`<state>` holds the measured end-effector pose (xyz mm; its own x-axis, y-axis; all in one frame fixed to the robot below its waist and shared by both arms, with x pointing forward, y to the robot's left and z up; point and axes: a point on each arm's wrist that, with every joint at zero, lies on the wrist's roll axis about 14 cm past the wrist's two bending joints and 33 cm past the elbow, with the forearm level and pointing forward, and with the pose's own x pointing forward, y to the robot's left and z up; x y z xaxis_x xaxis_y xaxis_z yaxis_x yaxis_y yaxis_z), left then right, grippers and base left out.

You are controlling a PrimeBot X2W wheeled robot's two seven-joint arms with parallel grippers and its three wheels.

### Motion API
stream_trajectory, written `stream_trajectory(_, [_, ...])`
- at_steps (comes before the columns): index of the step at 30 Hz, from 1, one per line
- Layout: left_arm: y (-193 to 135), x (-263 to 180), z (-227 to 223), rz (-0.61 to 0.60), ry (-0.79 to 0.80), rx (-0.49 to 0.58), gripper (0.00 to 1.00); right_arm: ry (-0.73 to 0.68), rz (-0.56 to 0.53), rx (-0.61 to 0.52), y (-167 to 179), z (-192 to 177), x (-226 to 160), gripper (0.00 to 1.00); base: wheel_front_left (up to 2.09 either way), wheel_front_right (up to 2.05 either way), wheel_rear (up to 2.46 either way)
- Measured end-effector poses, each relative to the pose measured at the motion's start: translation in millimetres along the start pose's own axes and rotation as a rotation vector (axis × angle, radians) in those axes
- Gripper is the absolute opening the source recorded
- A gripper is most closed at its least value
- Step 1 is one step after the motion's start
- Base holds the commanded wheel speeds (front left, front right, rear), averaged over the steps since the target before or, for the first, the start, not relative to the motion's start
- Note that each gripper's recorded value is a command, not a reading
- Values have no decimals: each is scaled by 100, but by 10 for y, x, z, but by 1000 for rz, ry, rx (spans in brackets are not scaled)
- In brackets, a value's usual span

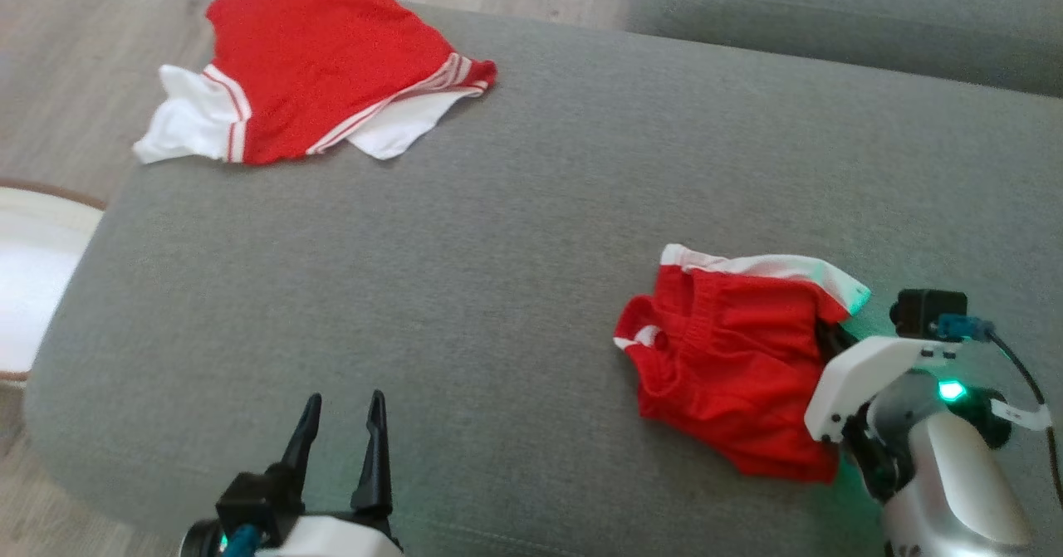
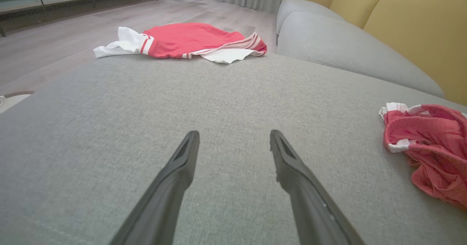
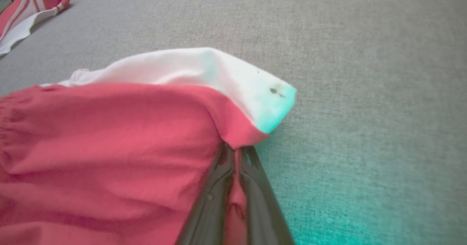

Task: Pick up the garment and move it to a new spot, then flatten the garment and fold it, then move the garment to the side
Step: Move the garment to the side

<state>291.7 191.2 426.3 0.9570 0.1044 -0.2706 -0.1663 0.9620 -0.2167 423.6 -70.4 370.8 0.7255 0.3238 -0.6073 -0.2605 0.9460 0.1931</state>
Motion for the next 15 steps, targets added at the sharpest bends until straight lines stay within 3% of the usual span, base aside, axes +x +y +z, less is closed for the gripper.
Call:
stream_trajectory(9, [-331, 304, 51, -110, 3, 30, 100, -127, -127, 11, -491, 331, -130, 0, 0, 0, 0])
stream_trajectory(15, [-745, 592, 82, -240, 3, 61, 100, -191, -292, 29, -1162, 474, -431, 0, 0, 0, 0])
